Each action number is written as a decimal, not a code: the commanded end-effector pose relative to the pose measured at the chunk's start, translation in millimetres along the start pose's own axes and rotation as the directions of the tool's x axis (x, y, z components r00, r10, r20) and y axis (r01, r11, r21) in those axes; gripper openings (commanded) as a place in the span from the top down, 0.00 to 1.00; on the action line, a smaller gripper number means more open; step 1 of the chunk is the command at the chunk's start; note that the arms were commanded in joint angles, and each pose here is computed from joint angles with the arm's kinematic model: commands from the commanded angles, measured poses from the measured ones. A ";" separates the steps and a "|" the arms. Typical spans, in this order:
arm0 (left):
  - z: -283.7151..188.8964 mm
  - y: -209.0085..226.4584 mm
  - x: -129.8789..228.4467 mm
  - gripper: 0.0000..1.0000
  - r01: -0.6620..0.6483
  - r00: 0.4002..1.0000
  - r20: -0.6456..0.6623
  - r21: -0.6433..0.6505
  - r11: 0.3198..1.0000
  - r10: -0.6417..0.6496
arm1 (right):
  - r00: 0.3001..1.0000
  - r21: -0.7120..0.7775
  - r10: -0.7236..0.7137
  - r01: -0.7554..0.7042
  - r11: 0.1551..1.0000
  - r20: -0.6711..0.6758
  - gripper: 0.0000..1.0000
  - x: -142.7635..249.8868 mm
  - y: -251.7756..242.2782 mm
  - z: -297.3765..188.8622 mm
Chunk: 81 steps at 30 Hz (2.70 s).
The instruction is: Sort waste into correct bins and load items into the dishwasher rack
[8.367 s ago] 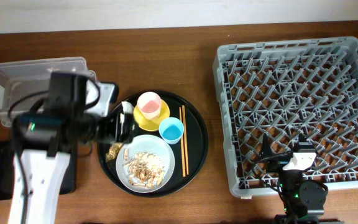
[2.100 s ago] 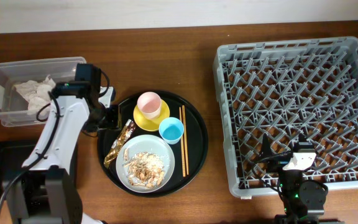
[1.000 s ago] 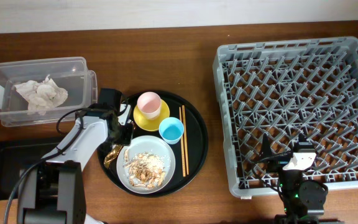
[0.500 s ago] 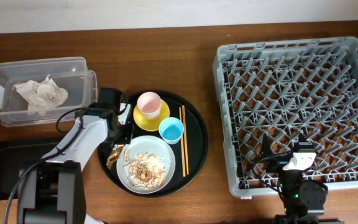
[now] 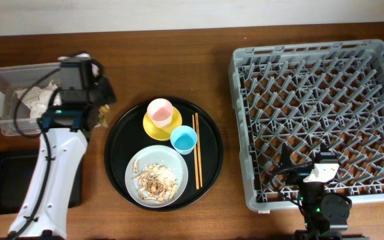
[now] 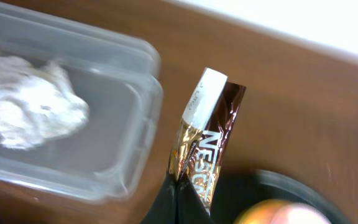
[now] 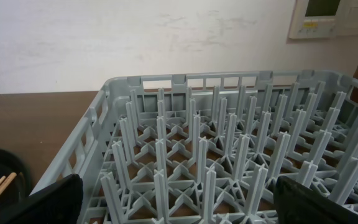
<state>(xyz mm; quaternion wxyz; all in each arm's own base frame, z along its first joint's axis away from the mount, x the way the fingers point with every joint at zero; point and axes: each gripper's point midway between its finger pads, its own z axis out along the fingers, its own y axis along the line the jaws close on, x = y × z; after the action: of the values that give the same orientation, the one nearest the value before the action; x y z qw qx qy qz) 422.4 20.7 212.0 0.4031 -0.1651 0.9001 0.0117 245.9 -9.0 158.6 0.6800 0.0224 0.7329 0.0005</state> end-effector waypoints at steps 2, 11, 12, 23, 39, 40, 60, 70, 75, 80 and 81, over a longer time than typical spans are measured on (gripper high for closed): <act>5.3 52.3 -40.7 0.99 0.342 0.930 0.175 -0.091 0.935 -0.323 | 1.000 0.020 0.005 -0.004 1.000 -0.004 0.02 3.2 -4.0 0.3; 43.2 127.1 -32.8 0.84 0.786 0.615 0.263 -0.121 0.607 -0.744 | 1.000 0.020 0.005 -0.004 1.000 -0.004 0.02 3.2 -4.0 0.3; 47.4 133.6 -32.8 0.74 0.793 0.606 0.272 -0.125 0.597 -0.748 | 1.000 0.020 0.005 -0.004 1.000 -0.004 0.02 3.2 -4.1 0.3; 22.2 109.5 -63.0 0.58 0.731 0.661 0.133 0.105 0.674 -0.738 | 1.000 0.020 0.005 -0.004 1.000 -0.004 0.02 3.2 -4.1 0.3; -143.2 -59.2 87.6 0.13 0.206 0.901 -0.409 0.697 0.687 0.145 | 1.000 0.020 0.005 -0.004 1.000 -0.004 0.02 3.2 -4.1 0.3; -144.9 -62.5 102.3 0.13 0.188 0.879 -0.438 0.682 0.707 0.189 | 1.000 0.020 0.005 -0.004 1.000 -0.004 0.02 3.2 -4.1 0.3; -107.3 -0.6 122.3 0.41 -0.107 0.939 -0.341 -0.152 0.983 0.049 | 1.000 0.020 0.005 -0.004 1.000 -0.004 0.02 3.2 -4.1 0.3; -100.2 99.9 93.7 0.01 0.150 0.937 -0.215 -0.465 0.872 -0.276 | 1.000 0.020 0.005 -0.004 1.000 -0.004 0.01 3.2 -4.1 0.3; -103.0 113.5 109.7 0.01 0.235 0.873 -0.284 -0.467 0.852 -0.397 | 1.000 0.020 0.004 -0.004 1.000 -0.002 0.02 2.8 -4.0 0.3; -105.8 115.5 114.1 0.01 0.226 0.866 -0.300 -0.478 0.849 -0.400 | 1.000 0.016 0.005 -0.005 1.000 -0.003 0.02 2.9 -3.3 0.3; -105.8 115.4 114.2 0.01 0.226 0.866 -0.301 -0.478 0.849 -0.400 | 1.000 -0.010 0.011 -0.011 1.000 0.005 0.02 0.8 1.1 0.3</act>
<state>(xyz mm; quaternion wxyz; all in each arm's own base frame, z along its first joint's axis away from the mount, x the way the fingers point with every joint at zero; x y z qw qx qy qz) 241.5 82.8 189.2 0.1699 -0.3882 0.8981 0.1176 245.9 -9.0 158.5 0.6800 0.0225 0.7329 0.0007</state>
